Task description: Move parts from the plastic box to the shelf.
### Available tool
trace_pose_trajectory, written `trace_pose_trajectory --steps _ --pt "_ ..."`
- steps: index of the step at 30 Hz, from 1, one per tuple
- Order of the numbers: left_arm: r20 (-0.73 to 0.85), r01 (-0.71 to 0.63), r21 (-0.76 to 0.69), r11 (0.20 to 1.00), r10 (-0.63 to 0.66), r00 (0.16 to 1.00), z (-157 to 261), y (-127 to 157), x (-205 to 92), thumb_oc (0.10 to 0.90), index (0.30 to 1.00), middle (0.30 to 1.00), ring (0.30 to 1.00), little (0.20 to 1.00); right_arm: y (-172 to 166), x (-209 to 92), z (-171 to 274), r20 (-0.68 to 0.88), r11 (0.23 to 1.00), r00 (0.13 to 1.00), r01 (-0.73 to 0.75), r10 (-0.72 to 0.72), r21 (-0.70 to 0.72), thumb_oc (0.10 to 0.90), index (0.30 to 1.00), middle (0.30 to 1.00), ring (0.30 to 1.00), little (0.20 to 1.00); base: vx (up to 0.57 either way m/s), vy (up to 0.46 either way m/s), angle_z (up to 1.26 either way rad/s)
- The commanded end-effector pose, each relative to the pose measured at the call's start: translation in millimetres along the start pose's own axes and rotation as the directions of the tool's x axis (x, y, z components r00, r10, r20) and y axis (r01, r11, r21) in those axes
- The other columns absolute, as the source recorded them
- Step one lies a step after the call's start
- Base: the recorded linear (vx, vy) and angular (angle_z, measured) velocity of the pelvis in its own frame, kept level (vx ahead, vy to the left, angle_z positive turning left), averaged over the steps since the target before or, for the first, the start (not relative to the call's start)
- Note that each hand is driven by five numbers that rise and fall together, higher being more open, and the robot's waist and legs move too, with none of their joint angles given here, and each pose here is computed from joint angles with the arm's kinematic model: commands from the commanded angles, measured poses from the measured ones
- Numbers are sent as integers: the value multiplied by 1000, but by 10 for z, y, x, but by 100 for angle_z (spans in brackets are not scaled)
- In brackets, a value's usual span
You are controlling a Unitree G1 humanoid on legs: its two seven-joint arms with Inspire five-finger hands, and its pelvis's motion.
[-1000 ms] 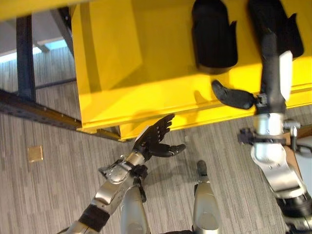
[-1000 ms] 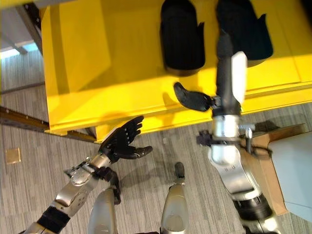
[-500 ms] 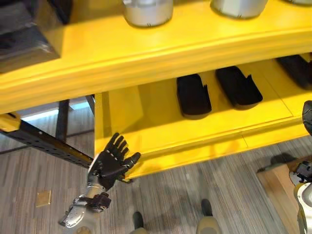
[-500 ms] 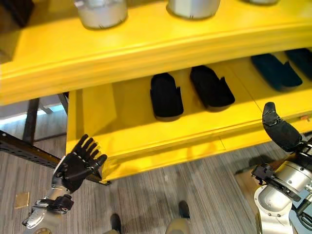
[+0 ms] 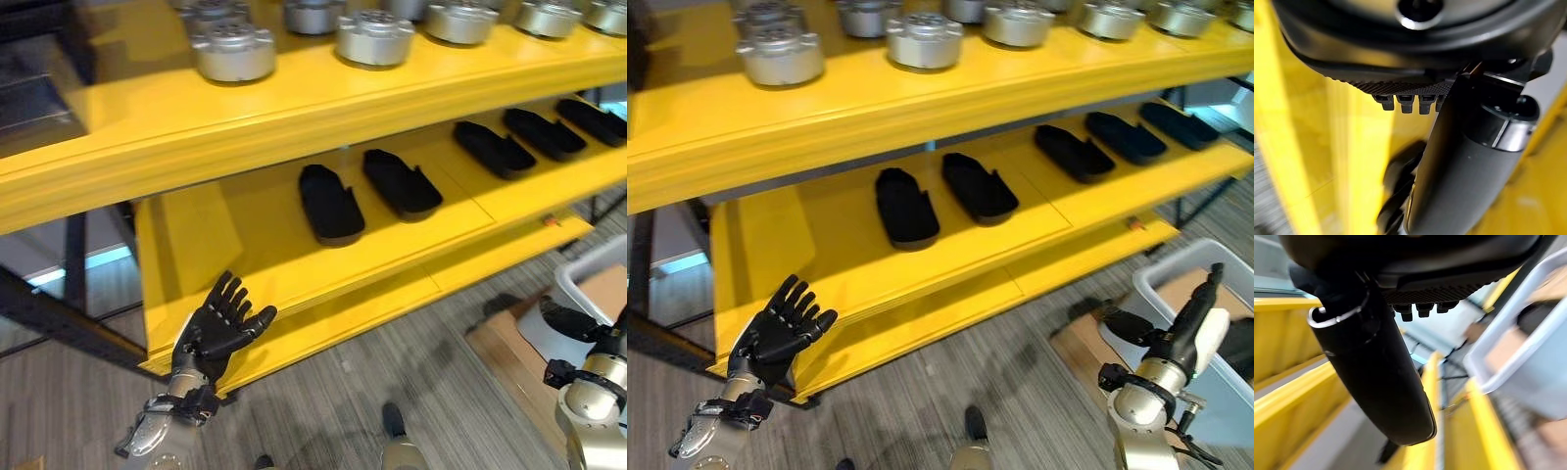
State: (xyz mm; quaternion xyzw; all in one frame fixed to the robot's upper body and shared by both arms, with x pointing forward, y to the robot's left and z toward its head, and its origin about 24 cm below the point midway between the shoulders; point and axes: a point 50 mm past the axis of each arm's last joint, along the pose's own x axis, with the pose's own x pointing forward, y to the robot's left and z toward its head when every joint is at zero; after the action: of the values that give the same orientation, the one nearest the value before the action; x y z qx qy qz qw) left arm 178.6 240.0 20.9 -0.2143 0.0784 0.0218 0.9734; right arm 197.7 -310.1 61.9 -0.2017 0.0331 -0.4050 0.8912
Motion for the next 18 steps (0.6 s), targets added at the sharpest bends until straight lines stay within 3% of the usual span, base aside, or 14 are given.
trace_pose_trajectory --steps 1,9,13,18 --pt "255 76 96 993 -98 962 544 -128 31 900 1000 1000 1000 1000 -146 279 519 219 994 971 86 -99 68 900 1000 1000 1000 1000 41 -230 -125" --pt "354 225 67 972 -234 906 686 -348 106 900 1000 1000 1000 1000 -262 277 616 316 989 937 146 -150 35 900 1000 1000 1000 1000 96 -294 -58" --pt "430 309 137 941 -338 837 836 -595 200 900 1000 1000 1000 1000 -363 315 919 473 980 860 197 -191 37 900 1000 1000 1000 1000 83 -339 -33" --pt "433 302 116 946 -322 842 855 -630 309 900 1000 1000 1000 1000 -329 341 1036 506 984 850 176 -149 -5 900 1000 1000 1000 1000 143 -267 -22"
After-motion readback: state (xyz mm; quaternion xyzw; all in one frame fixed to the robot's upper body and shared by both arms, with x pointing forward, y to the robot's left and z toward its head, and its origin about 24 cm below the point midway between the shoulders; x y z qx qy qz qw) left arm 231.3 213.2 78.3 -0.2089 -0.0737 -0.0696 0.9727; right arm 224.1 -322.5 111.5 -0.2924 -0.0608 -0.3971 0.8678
